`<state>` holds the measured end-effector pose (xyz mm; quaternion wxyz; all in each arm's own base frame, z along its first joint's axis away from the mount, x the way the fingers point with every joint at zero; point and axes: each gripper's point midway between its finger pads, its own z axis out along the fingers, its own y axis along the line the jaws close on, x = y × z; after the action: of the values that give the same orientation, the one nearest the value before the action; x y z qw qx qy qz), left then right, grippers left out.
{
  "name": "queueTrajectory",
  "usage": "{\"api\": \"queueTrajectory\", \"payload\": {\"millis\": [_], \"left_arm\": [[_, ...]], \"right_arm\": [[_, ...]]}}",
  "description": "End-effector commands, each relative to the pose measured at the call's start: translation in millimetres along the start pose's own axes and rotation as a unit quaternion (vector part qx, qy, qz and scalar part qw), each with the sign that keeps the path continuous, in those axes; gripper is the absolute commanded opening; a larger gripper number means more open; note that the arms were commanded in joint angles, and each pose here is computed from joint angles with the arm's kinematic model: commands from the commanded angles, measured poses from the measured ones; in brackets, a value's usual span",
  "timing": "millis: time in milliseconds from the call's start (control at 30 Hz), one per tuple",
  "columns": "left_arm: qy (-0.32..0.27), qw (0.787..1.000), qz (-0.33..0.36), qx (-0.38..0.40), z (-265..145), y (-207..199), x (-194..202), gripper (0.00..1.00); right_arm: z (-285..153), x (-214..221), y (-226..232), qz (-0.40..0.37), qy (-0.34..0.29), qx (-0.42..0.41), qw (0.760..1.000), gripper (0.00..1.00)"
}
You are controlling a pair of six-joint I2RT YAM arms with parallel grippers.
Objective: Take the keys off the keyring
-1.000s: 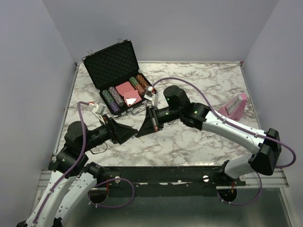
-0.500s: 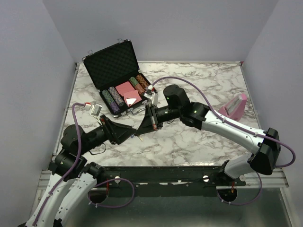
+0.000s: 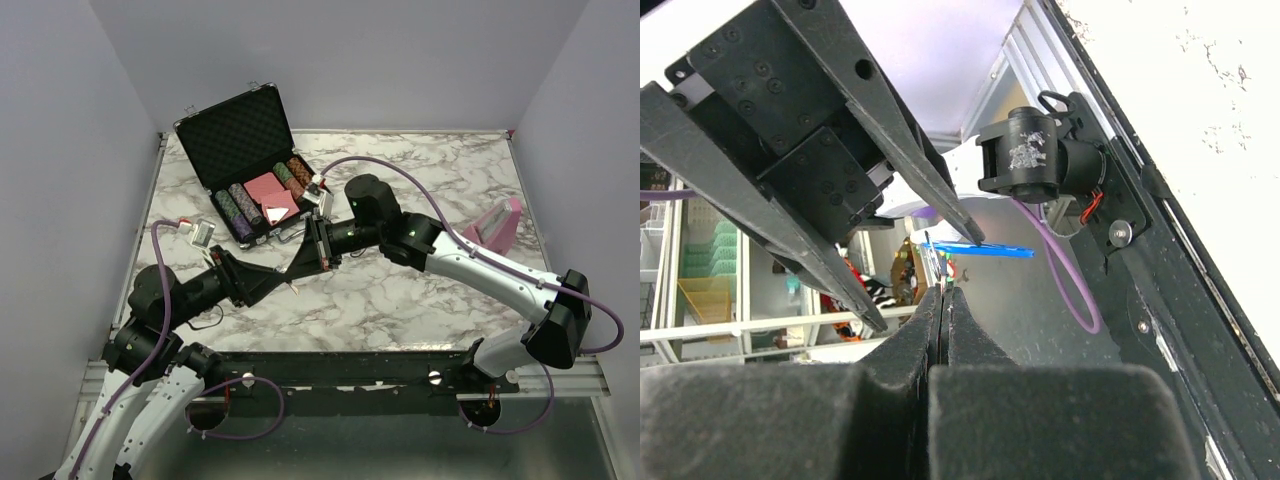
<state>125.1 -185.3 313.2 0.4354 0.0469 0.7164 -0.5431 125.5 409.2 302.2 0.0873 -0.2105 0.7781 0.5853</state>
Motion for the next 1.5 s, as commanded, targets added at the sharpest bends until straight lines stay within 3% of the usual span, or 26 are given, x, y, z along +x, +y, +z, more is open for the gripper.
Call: {"api": "queueTrajectory", "payload": {"millis": [0,300,700,767,900,1200,1467], "left_arm": [[-0.007,1.0,0.004,-0.008,-1,5,0,0.57],[-0.009,1.0,0.008,-0.005,0,3,-1,0.48],[-0.014,1.0,0.011,-0.009,-1,3,-4,0.29],[-0.015,1.0,0.011,-0.01,-1,4,-4,0.24],[-0.019,1.0,0.01,-0.018,-2,6,-5,0.0],[0.018,0.999,0.028,-0.008,0,1,1,0.0],[0.107,0.993,0.05,-0.008,1,-2,15,0.0]], "right_arm": [[1,-11,7,-0.008,-0.013,-0.002,1.0,0.01],[1,-11,7,-0.008,-0.011,-0.004,1.0,0.01],[3,-10,6,-0.009,-0.007,-0.004,1.0,0.01],[2,-10,5,-0.009,-0.007,-0.004,1.0,0.01],[2,-8,7,-0.012,-0.003,-0.007,1.0,0.01],[-1,-2,10,-0.023,0.01,-0.019,0.999,0.01],[-9,10,16,-0.053,0.036,-0.028,0.998,0.01]]}}
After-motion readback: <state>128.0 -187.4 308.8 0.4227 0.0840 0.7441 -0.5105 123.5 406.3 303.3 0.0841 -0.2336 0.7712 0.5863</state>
